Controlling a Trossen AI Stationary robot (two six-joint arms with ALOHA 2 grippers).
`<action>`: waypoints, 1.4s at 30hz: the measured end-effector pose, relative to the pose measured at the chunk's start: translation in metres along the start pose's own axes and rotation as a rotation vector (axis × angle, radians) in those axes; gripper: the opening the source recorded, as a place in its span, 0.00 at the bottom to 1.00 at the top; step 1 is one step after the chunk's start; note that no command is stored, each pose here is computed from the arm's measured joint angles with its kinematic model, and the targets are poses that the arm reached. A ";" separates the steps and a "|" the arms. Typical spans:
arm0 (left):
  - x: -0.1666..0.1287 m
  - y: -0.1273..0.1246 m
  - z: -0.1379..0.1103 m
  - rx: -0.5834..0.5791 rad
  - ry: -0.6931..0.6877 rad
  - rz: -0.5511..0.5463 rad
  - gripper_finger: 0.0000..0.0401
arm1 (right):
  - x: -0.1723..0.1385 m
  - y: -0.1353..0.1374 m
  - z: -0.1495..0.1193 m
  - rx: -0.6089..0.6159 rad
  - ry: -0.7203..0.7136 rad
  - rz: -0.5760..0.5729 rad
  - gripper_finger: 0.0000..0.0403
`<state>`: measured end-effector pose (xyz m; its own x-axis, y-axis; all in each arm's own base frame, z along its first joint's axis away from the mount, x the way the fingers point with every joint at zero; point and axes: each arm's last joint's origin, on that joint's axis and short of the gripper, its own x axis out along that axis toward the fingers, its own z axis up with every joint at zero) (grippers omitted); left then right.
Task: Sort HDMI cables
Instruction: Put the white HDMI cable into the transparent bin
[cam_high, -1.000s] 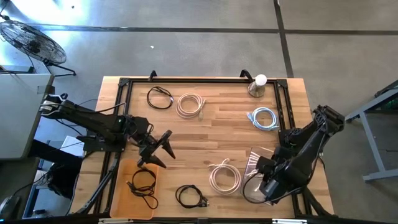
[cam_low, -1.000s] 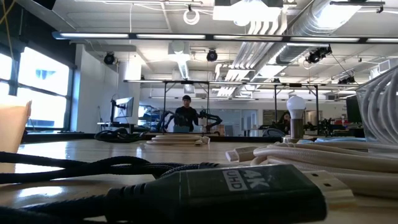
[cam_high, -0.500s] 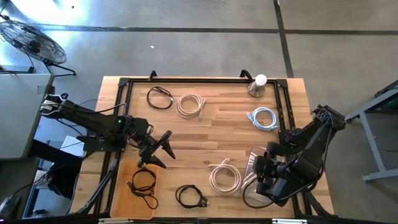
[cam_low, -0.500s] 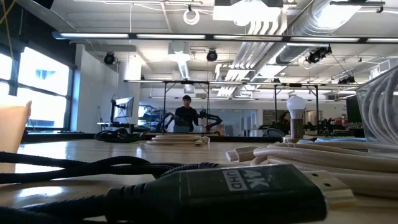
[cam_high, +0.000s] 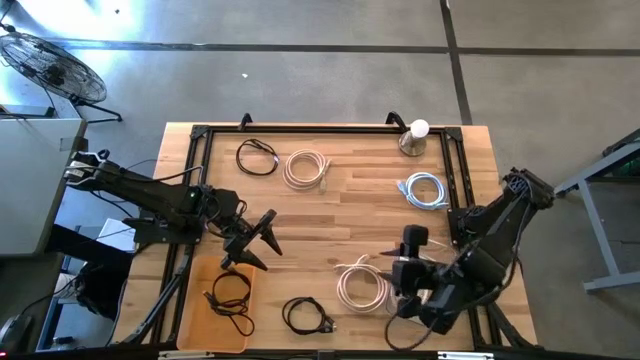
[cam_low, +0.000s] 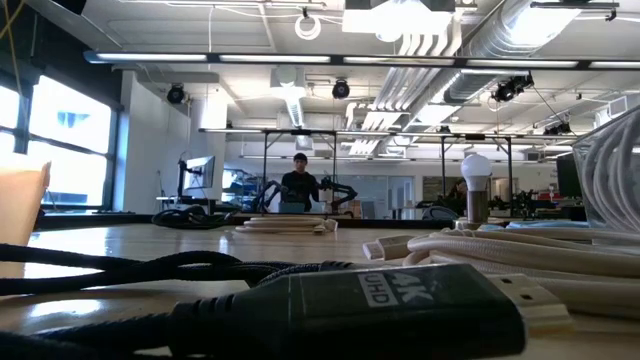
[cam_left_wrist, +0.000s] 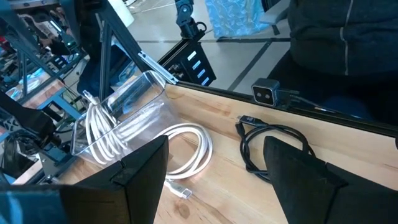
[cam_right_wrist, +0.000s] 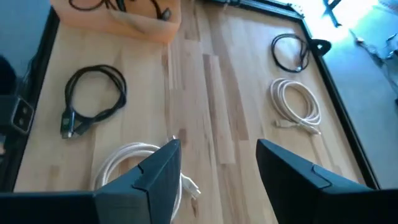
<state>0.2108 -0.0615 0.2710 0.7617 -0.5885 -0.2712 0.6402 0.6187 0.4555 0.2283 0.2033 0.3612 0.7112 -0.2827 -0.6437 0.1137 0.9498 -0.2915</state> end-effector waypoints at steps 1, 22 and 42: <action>0.000 0.000 0.000 0.000 0.000 0.000 0.64 | 0.003 -0.003 0.001 0.000 0.012 0.000 0.50; 0.000 -0.004 -0.007 -0.103 0.091 -0.005 0.64 | 0.140 -0.035 -0.034 0.061 0.278 0.363 0.40; -0.001 -0.001 -0.013 -0.094 0.223 0.140 0.64 | 0.172 -0.042 -0.047 0.206 0.278 0.534 0.39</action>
<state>0.2105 -0.0545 0.2601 0.8400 -0.3712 -0.3959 0.5257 0.7377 0.4237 0.3132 0.1080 0.2293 0.5030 0.2389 -0.8306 -0.0562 0.9680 0.2444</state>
